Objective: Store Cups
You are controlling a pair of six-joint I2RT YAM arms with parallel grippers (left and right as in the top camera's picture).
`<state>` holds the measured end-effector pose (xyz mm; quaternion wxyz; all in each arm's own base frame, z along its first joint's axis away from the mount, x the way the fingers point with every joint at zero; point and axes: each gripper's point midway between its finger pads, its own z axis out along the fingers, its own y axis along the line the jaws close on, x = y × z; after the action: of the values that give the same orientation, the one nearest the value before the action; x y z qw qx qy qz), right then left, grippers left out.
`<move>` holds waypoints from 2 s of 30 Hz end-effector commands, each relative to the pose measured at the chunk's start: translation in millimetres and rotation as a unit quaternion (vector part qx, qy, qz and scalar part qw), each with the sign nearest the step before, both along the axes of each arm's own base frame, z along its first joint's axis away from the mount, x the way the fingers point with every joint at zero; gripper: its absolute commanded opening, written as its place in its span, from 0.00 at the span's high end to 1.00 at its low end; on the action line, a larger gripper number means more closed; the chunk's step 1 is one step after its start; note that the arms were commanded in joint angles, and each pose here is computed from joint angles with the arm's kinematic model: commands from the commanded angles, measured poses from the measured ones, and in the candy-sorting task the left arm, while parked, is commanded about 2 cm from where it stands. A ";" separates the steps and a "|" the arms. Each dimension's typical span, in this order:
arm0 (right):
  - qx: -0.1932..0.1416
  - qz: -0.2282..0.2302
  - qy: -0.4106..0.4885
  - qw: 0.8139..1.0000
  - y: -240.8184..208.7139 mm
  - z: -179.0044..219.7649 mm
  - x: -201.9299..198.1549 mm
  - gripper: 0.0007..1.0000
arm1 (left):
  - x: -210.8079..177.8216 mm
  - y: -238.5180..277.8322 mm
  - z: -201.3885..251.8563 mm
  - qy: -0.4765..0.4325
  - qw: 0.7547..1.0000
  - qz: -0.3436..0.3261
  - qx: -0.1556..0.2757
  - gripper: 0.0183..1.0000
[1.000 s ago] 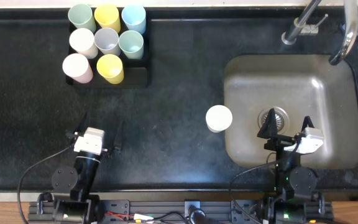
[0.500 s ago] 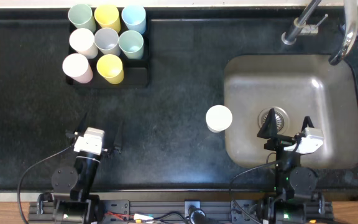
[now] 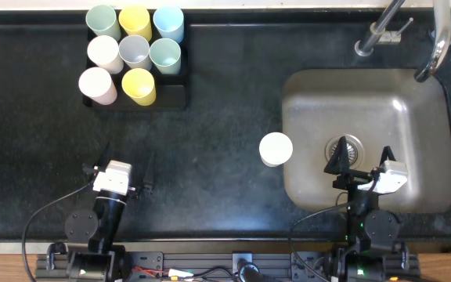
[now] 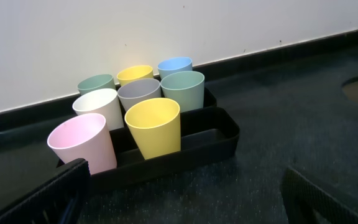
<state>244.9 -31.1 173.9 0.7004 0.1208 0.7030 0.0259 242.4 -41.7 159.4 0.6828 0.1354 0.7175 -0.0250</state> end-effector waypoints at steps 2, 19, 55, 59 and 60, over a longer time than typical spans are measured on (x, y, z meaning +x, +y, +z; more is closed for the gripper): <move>0.003 0.006 0.000 1.000 2.5 -3.2 0.7 0.00 | -1.2 -2.1 2.1 -0.007 1.000 -0.008 0.009 0.00; 0.036 0.019 0.214 0.976 10.2 117.7 -17.7 0.00 | -1.2 -2.1 2.1 -0.007 1.000 -0.008 0.009 0.00; -0.185 0.359 0.640 0.654 132.4 -58.1 45.5 0.00 | -1.1 -2.0 2.1 -0.007 1.000 -0.008 0.009 0.00; -0.182 0.362 0.633 0.660 135.9 -60.7 52.1 0.00 | -1.1 -2.0 2.1 -0.007 1.000 -0.008 0.010 0.00; -0.182 0.361 0.631 0.662 135.7 -60.9 53.8 0.00 | -1.1 -2.0 2.1 -0.007 1.000 -0.008 0.009 0.00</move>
<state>288.5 98.9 104.7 0.0123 -0.2810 0.9581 0.0534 242.0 -43.5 159.5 0.6829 0.1402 0.7164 -0.0277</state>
